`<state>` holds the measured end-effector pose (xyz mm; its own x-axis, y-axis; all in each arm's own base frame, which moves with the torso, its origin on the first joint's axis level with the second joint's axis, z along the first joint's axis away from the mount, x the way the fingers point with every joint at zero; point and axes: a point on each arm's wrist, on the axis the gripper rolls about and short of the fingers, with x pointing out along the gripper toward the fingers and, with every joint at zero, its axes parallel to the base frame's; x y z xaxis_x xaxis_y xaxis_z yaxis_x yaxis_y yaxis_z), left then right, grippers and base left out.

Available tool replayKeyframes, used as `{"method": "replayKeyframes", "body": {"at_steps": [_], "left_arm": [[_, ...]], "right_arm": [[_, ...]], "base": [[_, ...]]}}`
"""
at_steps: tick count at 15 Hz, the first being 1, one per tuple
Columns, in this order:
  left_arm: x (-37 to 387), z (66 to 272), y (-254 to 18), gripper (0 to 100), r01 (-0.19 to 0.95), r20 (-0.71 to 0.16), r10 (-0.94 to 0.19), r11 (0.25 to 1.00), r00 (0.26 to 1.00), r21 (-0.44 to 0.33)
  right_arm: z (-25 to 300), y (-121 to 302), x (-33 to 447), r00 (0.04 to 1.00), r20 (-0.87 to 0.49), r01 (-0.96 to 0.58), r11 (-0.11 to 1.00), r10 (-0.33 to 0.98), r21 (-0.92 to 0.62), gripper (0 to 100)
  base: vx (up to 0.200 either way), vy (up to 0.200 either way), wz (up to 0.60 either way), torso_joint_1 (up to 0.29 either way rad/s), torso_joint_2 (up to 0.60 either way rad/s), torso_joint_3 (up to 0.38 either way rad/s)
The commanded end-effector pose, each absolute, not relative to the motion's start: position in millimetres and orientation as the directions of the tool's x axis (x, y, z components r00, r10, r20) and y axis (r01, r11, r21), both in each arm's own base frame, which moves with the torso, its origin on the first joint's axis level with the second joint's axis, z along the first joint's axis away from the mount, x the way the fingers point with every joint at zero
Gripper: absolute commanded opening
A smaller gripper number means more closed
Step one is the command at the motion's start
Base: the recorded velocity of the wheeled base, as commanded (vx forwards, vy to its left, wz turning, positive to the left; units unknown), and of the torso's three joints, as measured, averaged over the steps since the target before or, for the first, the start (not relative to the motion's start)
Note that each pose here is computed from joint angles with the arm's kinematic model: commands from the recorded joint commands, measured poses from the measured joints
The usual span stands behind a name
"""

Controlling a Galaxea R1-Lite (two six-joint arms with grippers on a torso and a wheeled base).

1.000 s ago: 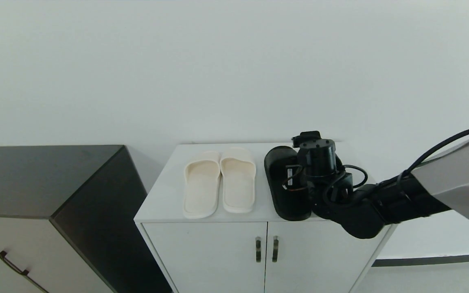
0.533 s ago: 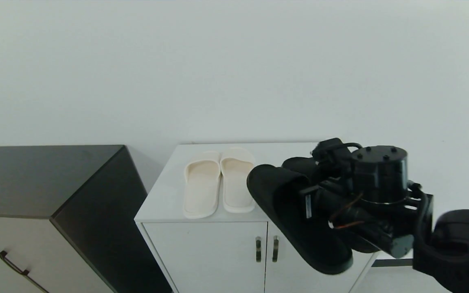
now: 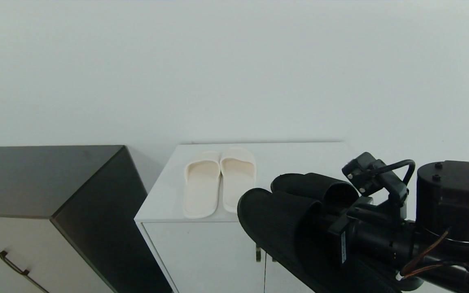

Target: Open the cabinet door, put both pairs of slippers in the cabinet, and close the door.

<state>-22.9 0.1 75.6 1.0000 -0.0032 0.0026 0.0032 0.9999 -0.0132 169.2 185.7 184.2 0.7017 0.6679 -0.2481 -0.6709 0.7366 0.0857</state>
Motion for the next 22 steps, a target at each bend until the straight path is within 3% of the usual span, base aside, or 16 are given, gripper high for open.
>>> {"method": "replayKeyframes", "body": {"at_steps": [1,8,22], "left_arm": [[-23,76,0,0,0.003,0.002,-0.003,1.0,1.0,-0.014],[-23,76,0,0,0.003,0.002,-0.003,1.0,1.0,-0.014],[-23,76,0,0,0.003,0.002,-0.003,1.0,1.0,-0.014]], "right_arm": [[185,183,167,0.702,-0.244,-0.672,0.736,0.669,0.086,0],[181,183,166,0.7,-0.257,-0.671,0.736,0.667,0.083,0],[175,183,166,0.685,-0.279,-0.681,0.727,0.673,0.082,0]], "base": [[-0.2,0.0,0.0,0.002,0.0,0.007],[-0.2,0.0,0.0,-0.002,0.0,0.003],[0.0,0.0,0.0,0.0,0.0,0.0]]}}
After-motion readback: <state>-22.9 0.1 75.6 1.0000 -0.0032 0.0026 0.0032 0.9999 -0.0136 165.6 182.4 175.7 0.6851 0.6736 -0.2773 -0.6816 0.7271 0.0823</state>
